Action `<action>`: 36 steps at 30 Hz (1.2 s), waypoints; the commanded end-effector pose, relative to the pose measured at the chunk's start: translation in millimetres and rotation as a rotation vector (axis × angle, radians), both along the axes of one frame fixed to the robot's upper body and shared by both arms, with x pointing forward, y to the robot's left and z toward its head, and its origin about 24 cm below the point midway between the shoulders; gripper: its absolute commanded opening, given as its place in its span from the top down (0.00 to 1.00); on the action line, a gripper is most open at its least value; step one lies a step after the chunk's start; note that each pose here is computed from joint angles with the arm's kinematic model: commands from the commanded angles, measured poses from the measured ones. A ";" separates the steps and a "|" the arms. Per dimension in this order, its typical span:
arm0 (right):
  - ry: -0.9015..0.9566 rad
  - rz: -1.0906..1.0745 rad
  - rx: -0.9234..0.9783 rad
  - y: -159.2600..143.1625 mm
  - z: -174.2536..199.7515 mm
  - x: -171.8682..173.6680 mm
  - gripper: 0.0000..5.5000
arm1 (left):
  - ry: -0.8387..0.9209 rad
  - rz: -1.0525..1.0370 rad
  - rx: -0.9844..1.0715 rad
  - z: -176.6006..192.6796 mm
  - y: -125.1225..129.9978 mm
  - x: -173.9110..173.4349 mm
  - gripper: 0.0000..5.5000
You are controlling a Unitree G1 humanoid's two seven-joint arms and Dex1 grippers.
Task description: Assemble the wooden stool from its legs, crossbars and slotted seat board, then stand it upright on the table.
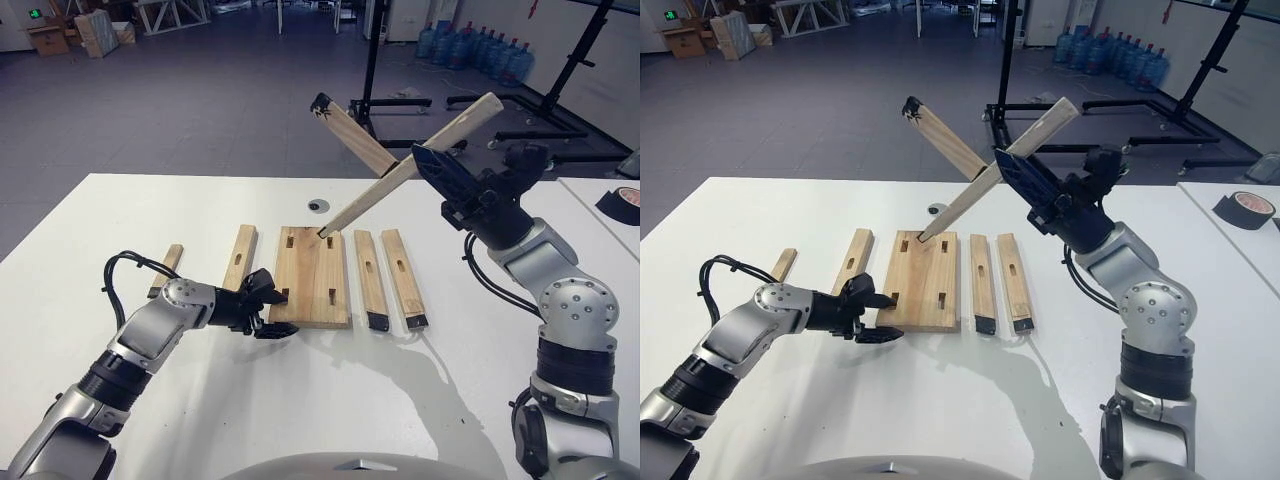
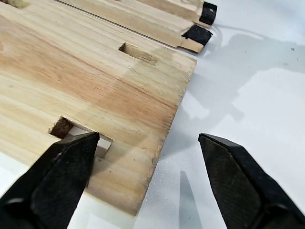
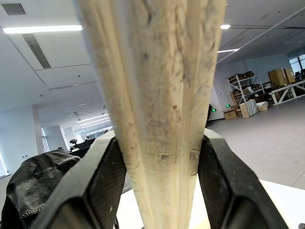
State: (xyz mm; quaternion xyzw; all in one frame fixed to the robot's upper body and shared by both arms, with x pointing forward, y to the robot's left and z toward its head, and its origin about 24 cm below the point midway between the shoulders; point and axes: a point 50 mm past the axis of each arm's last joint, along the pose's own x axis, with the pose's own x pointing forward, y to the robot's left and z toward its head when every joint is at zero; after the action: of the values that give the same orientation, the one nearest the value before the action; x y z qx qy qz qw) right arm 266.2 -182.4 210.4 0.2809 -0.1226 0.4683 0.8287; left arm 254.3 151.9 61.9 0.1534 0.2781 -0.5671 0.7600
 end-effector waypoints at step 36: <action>-0.112 0.249 -0.554 66.7 -67.4 31.7 0.63 | 0.055 -0.358 0.081 17.2 29.2 -67.4 0.31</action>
State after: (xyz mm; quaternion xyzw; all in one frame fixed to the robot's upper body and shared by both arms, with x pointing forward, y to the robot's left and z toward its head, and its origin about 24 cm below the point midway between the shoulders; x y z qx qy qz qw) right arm 293.6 -119.8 143.2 0.0442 -0.0017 0.5868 0.8086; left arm 186.2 177.4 78.0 0.2120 0.2911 -0.6970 0.6201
